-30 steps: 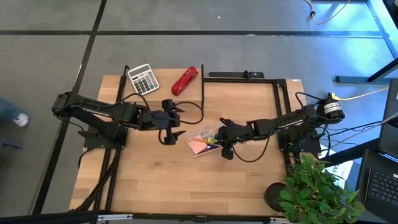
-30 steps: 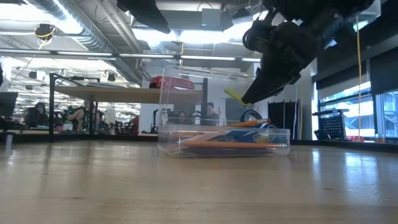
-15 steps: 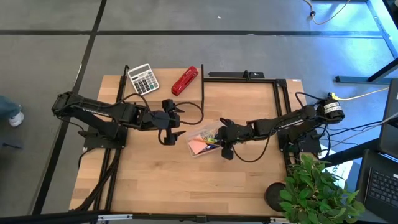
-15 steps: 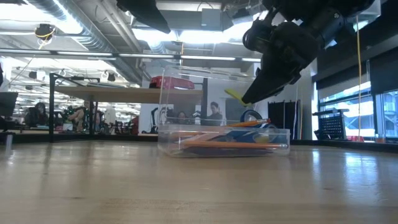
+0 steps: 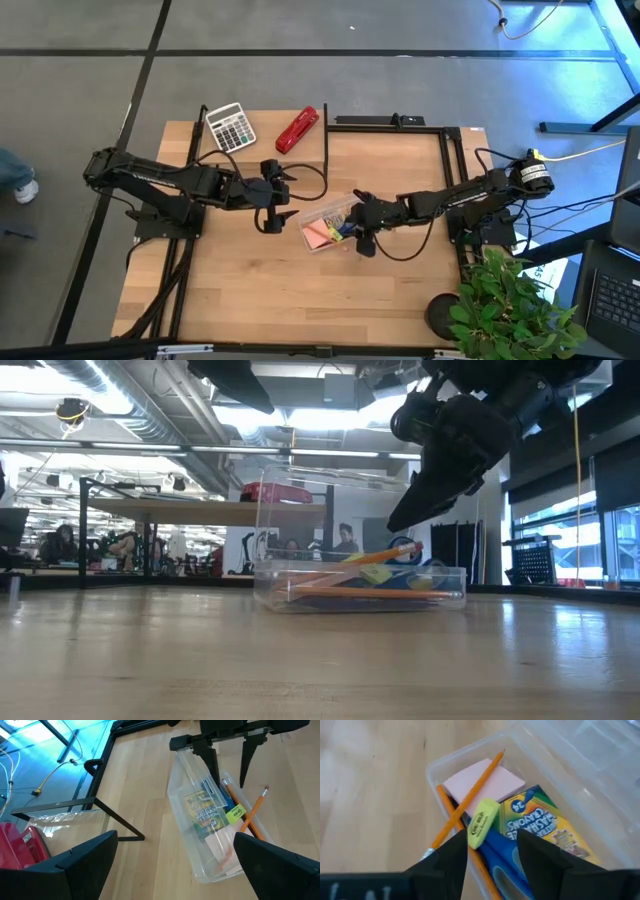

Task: Pack school essentials
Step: Adjust the orange pencil in the transparent supply box

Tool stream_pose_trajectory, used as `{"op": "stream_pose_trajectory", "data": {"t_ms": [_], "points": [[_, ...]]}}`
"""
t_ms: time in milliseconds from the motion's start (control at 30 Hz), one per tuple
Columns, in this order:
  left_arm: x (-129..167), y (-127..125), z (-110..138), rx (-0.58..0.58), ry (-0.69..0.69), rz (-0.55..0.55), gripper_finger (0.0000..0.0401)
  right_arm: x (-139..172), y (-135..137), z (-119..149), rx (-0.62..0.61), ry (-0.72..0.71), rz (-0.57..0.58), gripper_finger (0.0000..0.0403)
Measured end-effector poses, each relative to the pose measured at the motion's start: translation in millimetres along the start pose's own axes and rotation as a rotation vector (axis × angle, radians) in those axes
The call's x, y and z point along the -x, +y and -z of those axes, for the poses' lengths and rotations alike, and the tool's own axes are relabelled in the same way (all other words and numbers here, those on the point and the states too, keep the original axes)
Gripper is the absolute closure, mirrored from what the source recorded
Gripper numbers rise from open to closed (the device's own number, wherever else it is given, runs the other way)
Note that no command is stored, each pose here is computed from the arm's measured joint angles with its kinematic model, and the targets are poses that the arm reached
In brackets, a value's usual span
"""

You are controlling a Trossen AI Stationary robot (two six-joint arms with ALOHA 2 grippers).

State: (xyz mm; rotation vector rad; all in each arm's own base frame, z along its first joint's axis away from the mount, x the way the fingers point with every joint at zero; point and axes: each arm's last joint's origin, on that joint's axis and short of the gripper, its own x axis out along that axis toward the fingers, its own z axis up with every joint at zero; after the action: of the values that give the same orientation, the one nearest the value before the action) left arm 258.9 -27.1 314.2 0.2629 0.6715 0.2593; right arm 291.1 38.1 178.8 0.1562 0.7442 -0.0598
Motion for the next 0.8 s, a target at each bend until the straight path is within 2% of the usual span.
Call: {"op": "stream_pose_trajectory", "data": {"t_ms": [133, 367, 800], "points": [[0.0, 0.0, 0.0, 0.0, 0.0, 0.0, 0.0008, 0.1, 2.5, 0.4, -0.038, 0.021, -0.085, 0.0238], [0.0, 0.0, 0.1, 0.0, 0.0, 0.0, 0.0008, 3.2, 22.9, 2.6, -0.044, 0.059, -0.323, 0.0246], [0.0, 0.0, 0.1, -0.001, 0.001, 0.0, 0.0008, 11.5, 60.9, 8.7, -0.01, 0.031, -0.445, 0.0247]]}}
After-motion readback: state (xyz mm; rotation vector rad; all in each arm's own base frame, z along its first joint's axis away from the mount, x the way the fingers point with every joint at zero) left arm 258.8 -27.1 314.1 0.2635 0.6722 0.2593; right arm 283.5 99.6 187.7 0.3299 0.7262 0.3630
